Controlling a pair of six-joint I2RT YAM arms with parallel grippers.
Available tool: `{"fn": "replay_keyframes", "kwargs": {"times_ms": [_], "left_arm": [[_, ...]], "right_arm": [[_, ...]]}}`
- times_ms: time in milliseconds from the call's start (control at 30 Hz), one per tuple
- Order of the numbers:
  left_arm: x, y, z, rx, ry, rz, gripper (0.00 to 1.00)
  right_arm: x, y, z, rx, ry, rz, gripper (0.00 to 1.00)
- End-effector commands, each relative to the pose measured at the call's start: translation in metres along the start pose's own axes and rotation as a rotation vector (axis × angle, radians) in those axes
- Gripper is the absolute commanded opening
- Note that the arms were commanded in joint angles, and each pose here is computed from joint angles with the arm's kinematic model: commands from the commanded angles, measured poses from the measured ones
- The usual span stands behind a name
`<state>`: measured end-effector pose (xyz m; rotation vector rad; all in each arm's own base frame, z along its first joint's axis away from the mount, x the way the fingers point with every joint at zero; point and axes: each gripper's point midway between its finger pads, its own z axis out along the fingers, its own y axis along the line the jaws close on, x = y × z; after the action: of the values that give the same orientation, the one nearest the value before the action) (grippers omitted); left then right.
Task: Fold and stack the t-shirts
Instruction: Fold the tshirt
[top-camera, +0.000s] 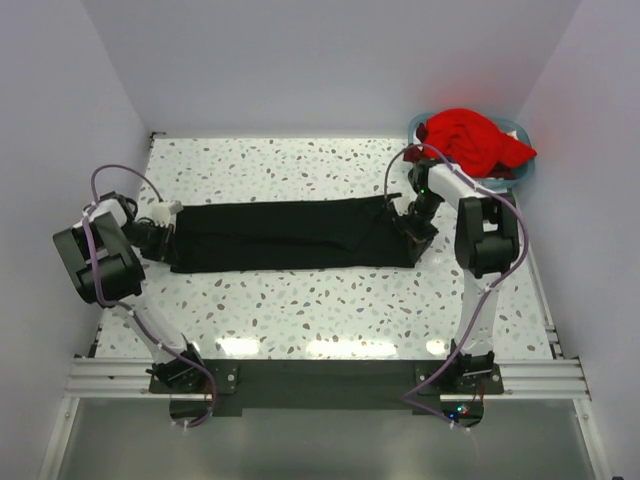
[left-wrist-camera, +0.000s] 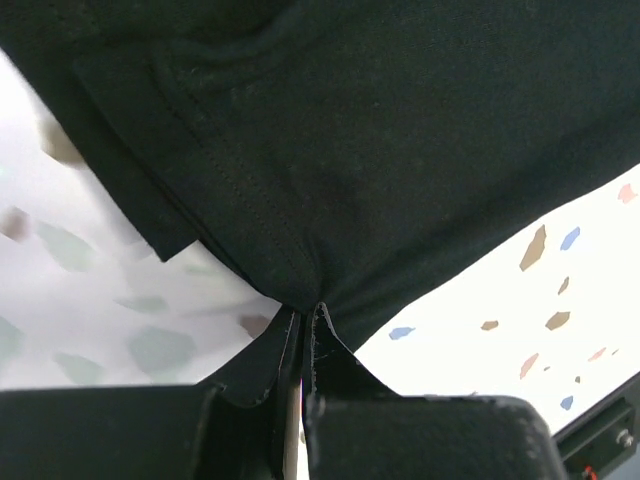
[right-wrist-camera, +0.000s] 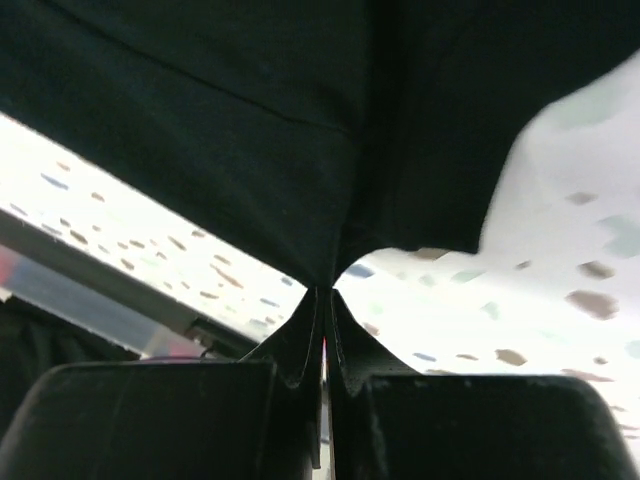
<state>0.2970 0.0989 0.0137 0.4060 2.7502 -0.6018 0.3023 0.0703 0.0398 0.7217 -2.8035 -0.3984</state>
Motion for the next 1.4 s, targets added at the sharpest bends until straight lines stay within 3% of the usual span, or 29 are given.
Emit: {"fn": "replay_keyframes", "kwargs": {"times_ms": [0, 33, 67, 100, 167, 200, 267, 400, 467, 533, 567, 600, 667, 767, 967, 1200, 1367], "left_arm": [[0.03, -0.002, -0.002, -0.031, 0.092, 0.039, 0.0], [0.03, -0.004, -0.001, -0.023, 0.087, 0.038, 0.0], [0.028, -0.005, -0.003, -0.021, 0.076, 0.034, 0.04], [0.024, -0.005, -0.007, -0.021, 0.052, 0.043, 0.17], [0.002, -0.009, -0.021, -0.003, -0.045, 0.061, 0.29], [-0.008, -0.011, -0.028, 0.004, -0.084, 0.096, 0.36], [-0.043, -0.02, -0.049, 0.032, -0.208, 0.16, 0.4], [-0.115, -0.054, -0.079, 0.045, -0.436, 0.415, 0.46], [-0.138, -0.079, -0.079, 0.024, -0.475, 0.544, 0.47], [-0.177, -0.12, -0.063, 0.007, -0.53, 0.715, 0.49], [-0.18, -0.136, -0.048, 0.015, -0.529, 0.752, 0.5], [-0.191, -0.18, -0.034, 0.053, -0.541, 0.858, 0.51], [-0.207, -0.217, -0.016, 0.038, -0.576, 1.017, 0.52], [-0.204, -0.306, 0.034, 0.135, -0.569, 1.31, 0.52], [-0.196, -0.392, 0.092, 0.219, -0.632, 1.638, 0.48], [-0.173, -0.424, 0.131, 0.263, -0.619, 1.861, 0.38], [-0.148, -0.428, 0.15, 0.348, -0.543, 1.905, 0.34]], "right_arm": [[0.018, 0.021, -0.014, 0.021, 0.001, -0.046, 0.0], [0.018, 0.024, -0.016, 0.017, -0.01, -0.041, 0.0], [0.018, 0.026, -0.018, 0.007, -0.014, -0.042, 0.13], [0.016, 0.025, -0.021, 0.005, -0.022, -0.043, 0.22], [0.007, 0.026, -0.038, 0.015, -0.075, -0.052, 0.38], [0.004, 0.026, -0.046, 0.009, -0.102, -0.06, 0.43], [-0.011, 0.029, -0.069, 0.023, -0.191, -0.107, 0.47], [-0.041, 0.028, -0.091, 0.041, -0.303, -0.15, 0.45], [-0.057, 0.026, -0.097, 0.046, -0.341, -0.152, 0.4], [-0.065, 0.027, -0.09, 0.01, -0.337, -0.142, 0.35], [-0.067, 0.027, -0.087, -0.001, -0.338, -0.136, 0.29], [-0.07, 0.03, -0.082, -0.029, -0.339, -0.134, 0.27], [-0.068, 0.034, -0.073, -0.067, -0.325, -0.118, 0.24], [-0.062, 0.042, -0.056, -0.135, -0.303, -0.077, 0.23], [-0.053, 0.03, -0.02, -0.12, -0.238, 0.001, 0.21], [-0.047, 0.018, 0.003, -0.086, -0.195, 0.079, 0.18], [-0.047, 0.019, 0.008, -0.097, -0.184, 0.107, 0.18]]}}
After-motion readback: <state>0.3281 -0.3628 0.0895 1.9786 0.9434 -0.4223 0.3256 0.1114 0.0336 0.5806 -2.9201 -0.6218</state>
